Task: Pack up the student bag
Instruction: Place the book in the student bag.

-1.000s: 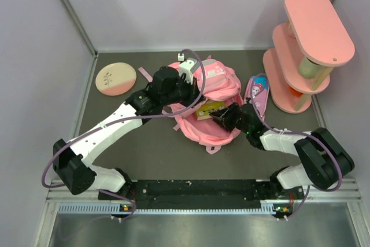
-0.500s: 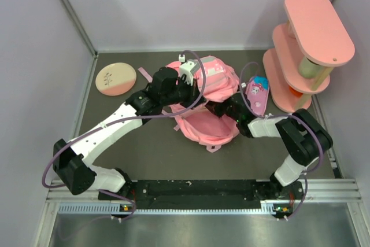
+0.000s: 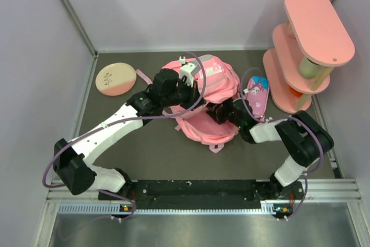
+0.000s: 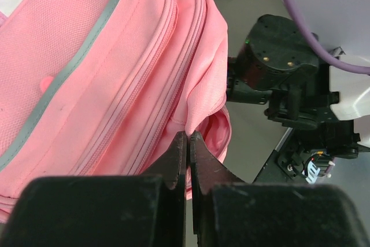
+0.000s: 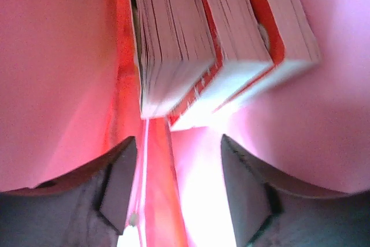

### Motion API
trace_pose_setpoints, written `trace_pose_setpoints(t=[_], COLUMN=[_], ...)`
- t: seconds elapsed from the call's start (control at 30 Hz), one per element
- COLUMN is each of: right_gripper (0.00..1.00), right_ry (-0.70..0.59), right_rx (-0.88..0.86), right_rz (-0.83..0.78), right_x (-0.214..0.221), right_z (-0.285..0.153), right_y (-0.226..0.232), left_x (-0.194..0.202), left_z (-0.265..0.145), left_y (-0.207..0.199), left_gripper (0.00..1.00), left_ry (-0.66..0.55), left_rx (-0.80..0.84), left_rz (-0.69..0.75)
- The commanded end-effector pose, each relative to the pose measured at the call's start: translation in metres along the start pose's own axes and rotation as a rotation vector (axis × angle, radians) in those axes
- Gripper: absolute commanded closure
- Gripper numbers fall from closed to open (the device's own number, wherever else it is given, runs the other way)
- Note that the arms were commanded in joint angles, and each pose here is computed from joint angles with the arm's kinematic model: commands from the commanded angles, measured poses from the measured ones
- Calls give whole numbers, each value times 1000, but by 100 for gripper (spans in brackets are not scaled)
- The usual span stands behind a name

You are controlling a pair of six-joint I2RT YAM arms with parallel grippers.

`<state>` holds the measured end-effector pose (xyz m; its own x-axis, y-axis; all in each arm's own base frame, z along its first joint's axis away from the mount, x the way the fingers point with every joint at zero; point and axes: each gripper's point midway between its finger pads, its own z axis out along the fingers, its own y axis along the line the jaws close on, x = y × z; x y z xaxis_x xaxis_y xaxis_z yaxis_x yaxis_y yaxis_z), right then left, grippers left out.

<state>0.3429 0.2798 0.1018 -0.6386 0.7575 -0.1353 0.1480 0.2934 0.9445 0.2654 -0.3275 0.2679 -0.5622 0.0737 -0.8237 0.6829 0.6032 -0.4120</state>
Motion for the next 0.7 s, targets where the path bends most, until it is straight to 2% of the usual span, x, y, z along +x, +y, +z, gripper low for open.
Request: trace_pose_setpoints(t=[0.0,0.17,0.27,0.4,0.5,0.67], right_gripper=[35,31,26,26,25,22], right_ry=[8,61,152,237,180,-68], right_rx=[-97,-183,-83,-86,30,120], right_rz=[-56,-126,-160,-180,-235,-332], right_x=[2,10,25,44,36,-7], right_z=[-32,-62,-77,-107,-129,-161], right_y=[40,72,54,41,15,8], left_x=[-32,-25,-24,-17,-14,-7], left_z=[-10,-7,-6,-3,-3,0], left_y=[-17,-10,-9,-3,-2,-3], left_gripper=[100,100,100,100,100,100], left_ry=[-126,-117,-113,-91,-84,-53], left_rx=[52,30,24,3,3,24], left_rz=[28,18,24,28,31,38])
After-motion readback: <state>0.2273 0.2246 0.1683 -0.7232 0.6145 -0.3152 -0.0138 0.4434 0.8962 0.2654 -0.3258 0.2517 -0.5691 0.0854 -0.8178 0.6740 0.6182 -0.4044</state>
